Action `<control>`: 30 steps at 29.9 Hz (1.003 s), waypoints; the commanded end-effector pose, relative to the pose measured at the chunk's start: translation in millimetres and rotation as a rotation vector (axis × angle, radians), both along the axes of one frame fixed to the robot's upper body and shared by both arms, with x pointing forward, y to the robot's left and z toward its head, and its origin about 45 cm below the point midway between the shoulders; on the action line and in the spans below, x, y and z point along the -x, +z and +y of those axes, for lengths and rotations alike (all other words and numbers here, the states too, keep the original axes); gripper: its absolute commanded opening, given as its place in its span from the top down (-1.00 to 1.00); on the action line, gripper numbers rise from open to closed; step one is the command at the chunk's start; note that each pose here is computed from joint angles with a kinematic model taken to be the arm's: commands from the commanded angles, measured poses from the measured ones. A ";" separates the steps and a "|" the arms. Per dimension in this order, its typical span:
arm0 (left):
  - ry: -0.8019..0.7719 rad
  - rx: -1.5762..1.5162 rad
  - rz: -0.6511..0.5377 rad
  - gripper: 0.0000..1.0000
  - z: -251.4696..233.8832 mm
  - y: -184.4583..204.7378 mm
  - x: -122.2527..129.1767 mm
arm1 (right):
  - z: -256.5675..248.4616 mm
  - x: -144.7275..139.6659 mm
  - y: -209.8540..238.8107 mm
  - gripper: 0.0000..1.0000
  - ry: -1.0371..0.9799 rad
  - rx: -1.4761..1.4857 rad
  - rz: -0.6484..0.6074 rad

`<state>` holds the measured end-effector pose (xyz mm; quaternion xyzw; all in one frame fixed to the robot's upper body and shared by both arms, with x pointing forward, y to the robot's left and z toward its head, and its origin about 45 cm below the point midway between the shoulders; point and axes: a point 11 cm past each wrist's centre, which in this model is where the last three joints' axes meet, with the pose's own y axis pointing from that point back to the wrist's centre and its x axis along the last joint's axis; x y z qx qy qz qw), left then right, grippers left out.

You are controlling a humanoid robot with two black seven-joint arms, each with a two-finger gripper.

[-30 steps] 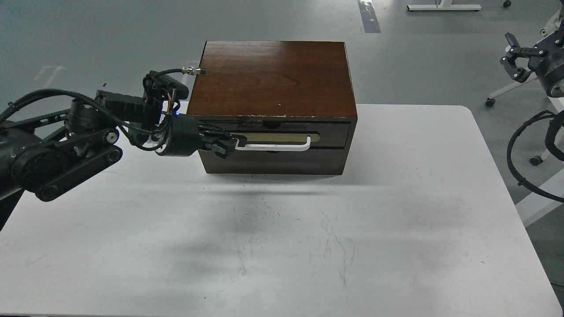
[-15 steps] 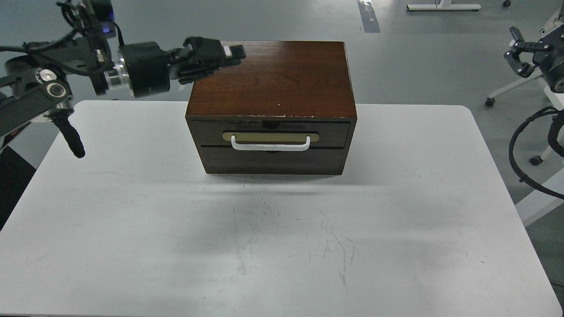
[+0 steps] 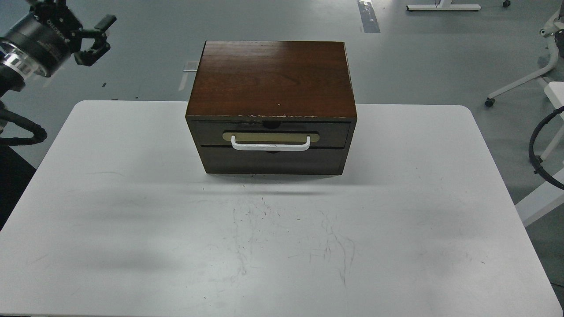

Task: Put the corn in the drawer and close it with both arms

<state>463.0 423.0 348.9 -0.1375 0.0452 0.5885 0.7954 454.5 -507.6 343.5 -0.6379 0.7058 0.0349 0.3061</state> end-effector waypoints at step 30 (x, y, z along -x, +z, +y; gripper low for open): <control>0.141 0.409 0.167 -0.95 -16.7 -96.8 -9.8 | 115.1 -20.6 -117.7 -1.00 0.291 -0.479 0.259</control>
